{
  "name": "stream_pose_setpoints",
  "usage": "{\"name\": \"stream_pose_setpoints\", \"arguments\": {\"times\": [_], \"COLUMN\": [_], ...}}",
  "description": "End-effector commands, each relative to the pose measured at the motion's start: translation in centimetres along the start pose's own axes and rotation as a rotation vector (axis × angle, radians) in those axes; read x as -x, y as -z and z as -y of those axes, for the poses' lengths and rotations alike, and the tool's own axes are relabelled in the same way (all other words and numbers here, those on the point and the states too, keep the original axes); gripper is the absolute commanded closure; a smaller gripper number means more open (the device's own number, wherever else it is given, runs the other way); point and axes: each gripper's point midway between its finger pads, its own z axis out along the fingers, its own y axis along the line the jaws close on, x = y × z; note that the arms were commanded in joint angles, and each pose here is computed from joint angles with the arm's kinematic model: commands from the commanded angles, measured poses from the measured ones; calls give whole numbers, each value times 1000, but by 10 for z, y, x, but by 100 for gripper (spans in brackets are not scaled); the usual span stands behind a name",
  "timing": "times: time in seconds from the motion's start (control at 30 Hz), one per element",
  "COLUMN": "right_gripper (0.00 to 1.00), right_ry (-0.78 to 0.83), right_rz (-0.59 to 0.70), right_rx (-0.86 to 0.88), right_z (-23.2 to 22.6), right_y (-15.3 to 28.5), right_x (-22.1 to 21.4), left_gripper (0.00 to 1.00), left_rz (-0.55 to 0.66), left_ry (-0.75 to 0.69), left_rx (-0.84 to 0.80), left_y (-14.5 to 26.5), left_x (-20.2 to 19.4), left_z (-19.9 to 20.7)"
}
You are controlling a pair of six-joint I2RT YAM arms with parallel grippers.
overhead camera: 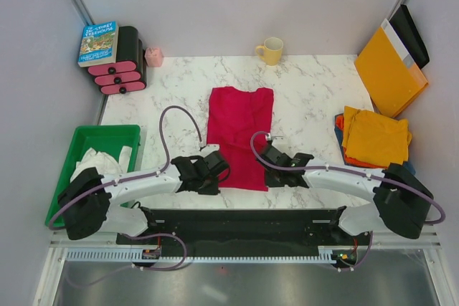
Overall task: Fold and stack the t-shirts
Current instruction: Fold the folded rectangular tshirt in 1/3 of the way
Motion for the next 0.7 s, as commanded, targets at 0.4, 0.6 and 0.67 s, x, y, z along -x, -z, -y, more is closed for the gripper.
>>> {"name": "stream_pose_setpoints", "arguments": {"times": [0.4,0.6,0.67], "right_gripper": [100,100,100], "right_ry": [131,130,126], "right_rz": [174,180,191], "right_rx": [-54,-100,-117], "right_z": [-37,-47,-49], "right_y": [-2,-28,-35], "right_x": [64,82,89], "left_gripper": [55,55,55], "left_rz": [344,343,346], "left_ry": [-21,2,4], "left_rx": [9,-18,-23], "left_y": [53,55,56], "left_x": [65,65,64], "left_z": [19,24,22]}}
